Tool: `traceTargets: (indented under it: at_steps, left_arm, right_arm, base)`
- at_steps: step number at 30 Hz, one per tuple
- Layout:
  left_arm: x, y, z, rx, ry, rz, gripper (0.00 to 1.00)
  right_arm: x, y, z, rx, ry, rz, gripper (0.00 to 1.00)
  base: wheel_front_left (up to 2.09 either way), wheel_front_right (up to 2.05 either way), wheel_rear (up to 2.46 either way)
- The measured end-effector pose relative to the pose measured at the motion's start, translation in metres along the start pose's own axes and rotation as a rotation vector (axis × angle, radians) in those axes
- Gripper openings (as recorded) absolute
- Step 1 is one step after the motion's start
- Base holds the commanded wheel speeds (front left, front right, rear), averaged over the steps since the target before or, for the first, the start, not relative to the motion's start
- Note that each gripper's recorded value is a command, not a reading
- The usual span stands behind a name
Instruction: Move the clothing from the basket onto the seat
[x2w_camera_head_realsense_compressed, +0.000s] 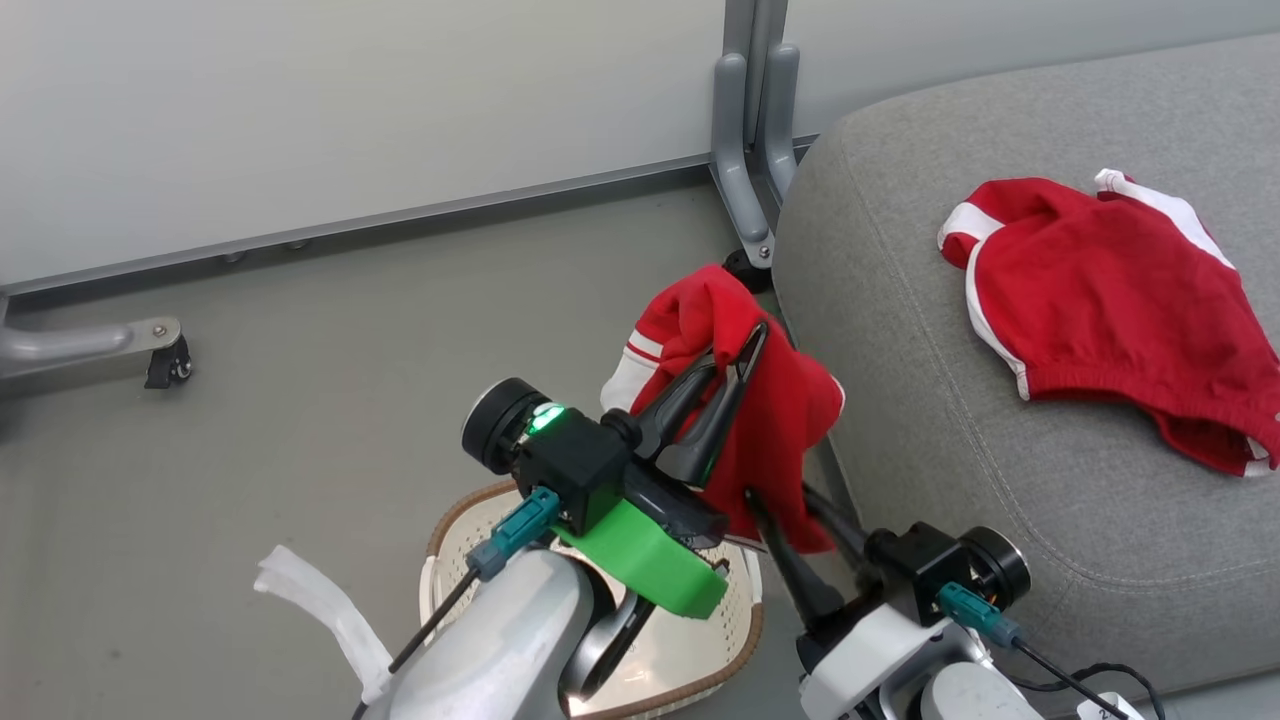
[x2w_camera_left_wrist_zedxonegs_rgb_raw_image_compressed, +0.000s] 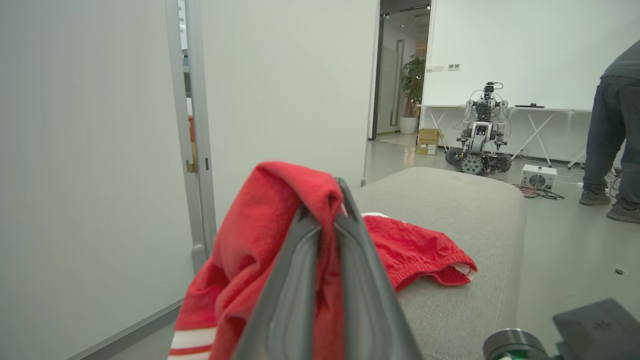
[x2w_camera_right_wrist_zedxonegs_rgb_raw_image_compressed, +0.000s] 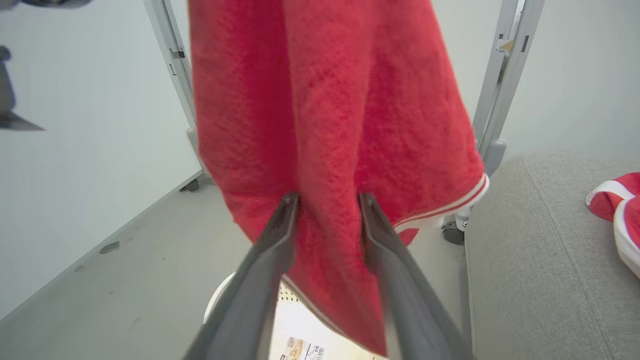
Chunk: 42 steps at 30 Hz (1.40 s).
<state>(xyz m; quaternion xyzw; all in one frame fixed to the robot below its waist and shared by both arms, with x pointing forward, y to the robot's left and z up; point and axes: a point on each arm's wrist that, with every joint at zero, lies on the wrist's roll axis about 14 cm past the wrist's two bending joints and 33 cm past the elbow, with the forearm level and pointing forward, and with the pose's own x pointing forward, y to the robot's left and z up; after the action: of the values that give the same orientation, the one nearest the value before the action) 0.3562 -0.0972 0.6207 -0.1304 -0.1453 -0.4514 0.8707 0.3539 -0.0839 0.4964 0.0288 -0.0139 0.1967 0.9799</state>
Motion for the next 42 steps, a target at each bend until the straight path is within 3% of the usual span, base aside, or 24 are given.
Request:
traceTargets:
  at_steps: [17,18,19,20,42]
  left_arm:
    - [-0.004,0.014,-0.024,0.012,0.068,0.028,0.00]
    - [-0.004,0.014,-0.025,0.011,0.073,0.029,0.16]
    - [-0.004,0.015,-0.026,0.009,0.076,0.031,0.47]
    - [-0.005,0.016,-0.028,0.009,0.081,0.038,1.00]
    - [-0.001,0.035,-0.046,0.024,0.126,0.075,1.00]
  right_arm:
    - [0.003,-0.001,-0.004,0.021,0.009,-0.002,0.00]
    - [0.003,-0.001,-0.004,0.022,0.009,-0.002,0.00]
    - [0.003,-0.001,-0.003,0.022,0.008,-0.003,0.00]
    - [0.003,-0.002,-0.003,0.022,0.008,-0.003,0.00]
    - [0.011,-0.019,0.004,0.014,-0.017,-0.045,0.00]
  base:
    - [0.00,0.00,0.00]
    - [0.00,0.00,0.00]
    - [0.00,0.00,0.00]
    - [0.00,0.00,0.00]
    - [0.00,0.00,0.00]
